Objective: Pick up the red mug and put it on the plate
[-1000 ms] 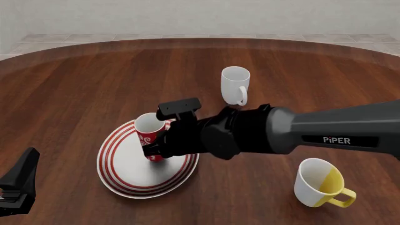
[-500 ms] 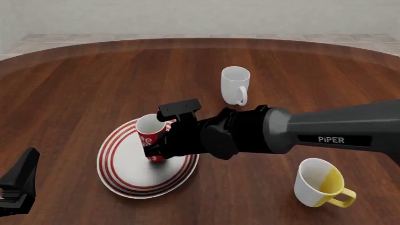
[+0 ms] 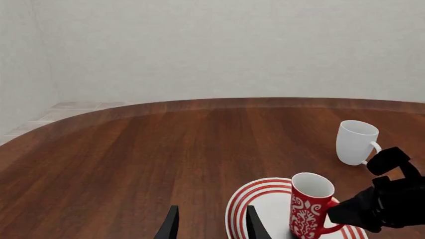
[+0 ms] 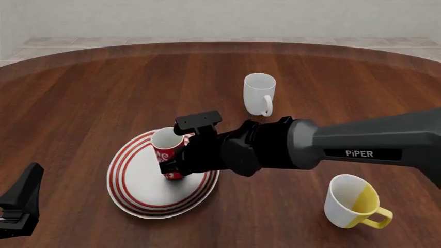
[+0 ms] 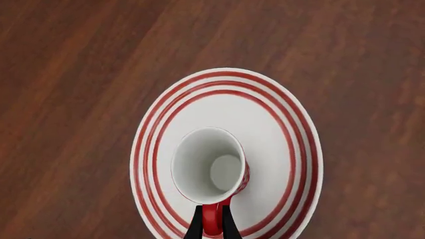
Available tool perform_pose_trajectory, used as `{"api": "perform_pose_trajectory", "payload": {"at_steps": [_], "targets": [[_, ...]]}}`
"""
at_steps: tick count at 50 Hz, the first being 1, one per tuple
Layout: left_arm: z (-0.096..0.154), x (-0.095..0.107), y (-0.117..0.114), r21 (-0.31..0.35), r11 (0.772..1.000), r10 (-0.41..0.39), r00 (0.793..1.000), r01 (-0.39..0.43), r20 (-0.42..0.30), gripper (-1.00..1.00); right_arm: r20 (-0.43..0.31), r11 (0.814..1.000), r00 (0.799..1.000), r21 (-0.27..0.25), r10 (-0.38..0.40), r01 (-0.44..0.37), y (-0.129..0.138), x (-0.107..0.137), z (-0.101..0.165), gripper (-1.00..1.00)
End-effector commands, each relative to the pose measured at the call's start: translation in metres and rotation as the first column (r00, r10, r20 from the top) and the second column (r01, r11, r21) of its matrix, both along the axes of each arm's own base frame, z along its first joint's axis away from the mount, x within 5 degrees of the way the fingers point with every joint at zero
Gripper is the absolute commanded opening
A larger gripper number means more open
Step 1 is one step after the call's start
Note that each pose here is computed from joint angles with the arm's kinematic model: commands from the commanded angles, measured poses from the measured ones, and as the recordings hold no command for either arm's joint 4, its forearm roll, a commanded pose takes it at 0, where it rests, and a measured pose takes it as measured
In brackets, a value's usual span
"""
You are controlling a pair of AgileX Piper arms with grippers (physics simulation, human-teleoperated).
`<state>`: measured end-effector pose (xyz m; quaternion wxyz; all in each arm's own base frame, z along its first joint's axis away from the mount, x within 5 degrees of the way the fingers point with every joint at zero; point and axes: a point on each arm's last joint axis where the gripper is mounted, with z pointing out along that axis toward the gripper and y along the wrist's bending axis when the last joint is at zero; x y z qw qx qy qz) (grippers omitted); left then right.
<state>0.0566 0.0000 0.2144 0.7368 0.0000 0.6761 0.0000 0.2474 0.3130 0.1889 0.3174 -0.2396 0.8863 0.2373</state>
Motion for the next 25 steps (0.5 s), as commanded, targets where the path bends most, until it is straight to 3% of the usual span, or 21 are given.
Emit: {"api": "perform_pose_trajectory", "payload": {"at_steps": [1,25], "targets": [[0.0,0.0,0.0,0.0,1.0,0.0,1.0,0.0,0.0,1.0,0.016,1.0,1.0,-0.008,0.013,-0.013,0.0013,0.0005,-0.0009,-1.0],[0.0,0.0,0.0,0.0,1.0,0.0,1.0,0.0,0.0,1.0,0.013,1.0,1.0,-0.009,0.01,-0.01,0.0011,0.0012,-0.0056,-1.0]]}}
